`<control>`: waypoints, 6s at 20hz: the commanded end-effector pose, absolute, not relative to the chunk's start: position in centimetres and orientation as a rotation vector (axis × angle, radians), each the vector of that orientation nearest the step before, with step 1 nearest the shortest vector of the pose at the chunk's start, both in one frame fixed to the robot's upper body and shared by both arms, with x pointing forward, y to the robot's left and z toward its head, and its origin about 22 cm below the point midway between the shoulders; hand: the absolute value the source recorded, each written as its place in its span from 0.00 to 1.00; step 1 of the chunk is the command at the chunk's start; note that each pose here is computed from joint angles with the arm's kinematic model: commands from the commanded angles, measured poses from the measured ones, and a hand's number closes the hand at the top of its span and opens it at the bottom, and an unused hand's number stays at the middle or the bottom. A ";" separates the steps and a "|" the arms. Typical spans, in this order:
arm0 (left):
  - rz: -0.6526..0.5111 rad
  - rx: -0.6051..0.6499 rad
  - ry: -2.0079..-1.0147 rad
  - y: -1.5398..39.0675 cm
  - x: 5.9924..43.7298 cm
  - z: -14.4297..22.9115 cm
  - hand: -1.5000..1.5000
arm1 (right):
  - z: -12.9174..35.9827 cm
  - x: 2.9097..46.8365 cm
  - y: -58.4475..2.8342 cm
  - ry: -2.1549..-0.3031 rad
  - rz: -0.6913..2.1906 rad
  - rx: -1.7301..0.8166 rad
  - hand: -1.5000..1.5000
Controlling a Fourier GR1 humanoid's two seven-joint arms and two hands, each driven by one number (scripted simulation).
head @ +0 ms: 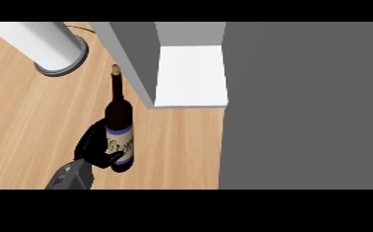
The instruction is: Pick up the wine, place it into the cabinet and close the cabinet
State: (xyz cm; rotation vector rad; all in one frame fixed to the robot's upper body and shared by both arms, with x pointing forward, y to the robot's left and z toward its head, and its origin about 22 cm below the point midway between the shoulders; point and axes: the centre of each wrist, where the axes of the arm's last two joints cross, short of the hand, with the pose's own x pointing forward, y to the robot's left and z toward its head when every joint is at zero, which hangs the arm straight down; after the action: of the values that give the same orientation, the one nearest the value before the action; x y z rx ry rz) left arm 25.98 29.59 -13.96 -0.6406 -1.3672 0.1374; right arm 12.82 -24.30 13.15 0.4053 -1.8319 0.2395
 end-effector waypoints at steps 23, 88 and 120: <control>-0.079 0.051 -1.715 22.2 26.4 -8.3 1.00 | 15.6 9.3 -24.7 -1.861 0.242 0.400 0.00; -0.057 0.535 -1.520 10.5 37.8 0.1 1.00 | 13.6 11.5 -25.5 -1.873 0.267 0.481 0.00; -0.337 0.944 -1.519 8.2 41.9 2.6 0.00 | 13.6 11.2 -25.7 -1.853 0.344 0.547 0.00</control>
State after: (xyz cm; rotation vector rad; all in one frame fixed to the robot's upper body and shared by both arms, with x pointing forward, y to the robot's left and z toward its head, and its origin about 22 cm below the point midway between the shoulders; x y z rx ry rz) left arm 41.72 8.02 2.50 0.8884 -1.5029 -0.3472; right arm 12.64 -26.06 12.22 0.5017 -1.8464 0.3505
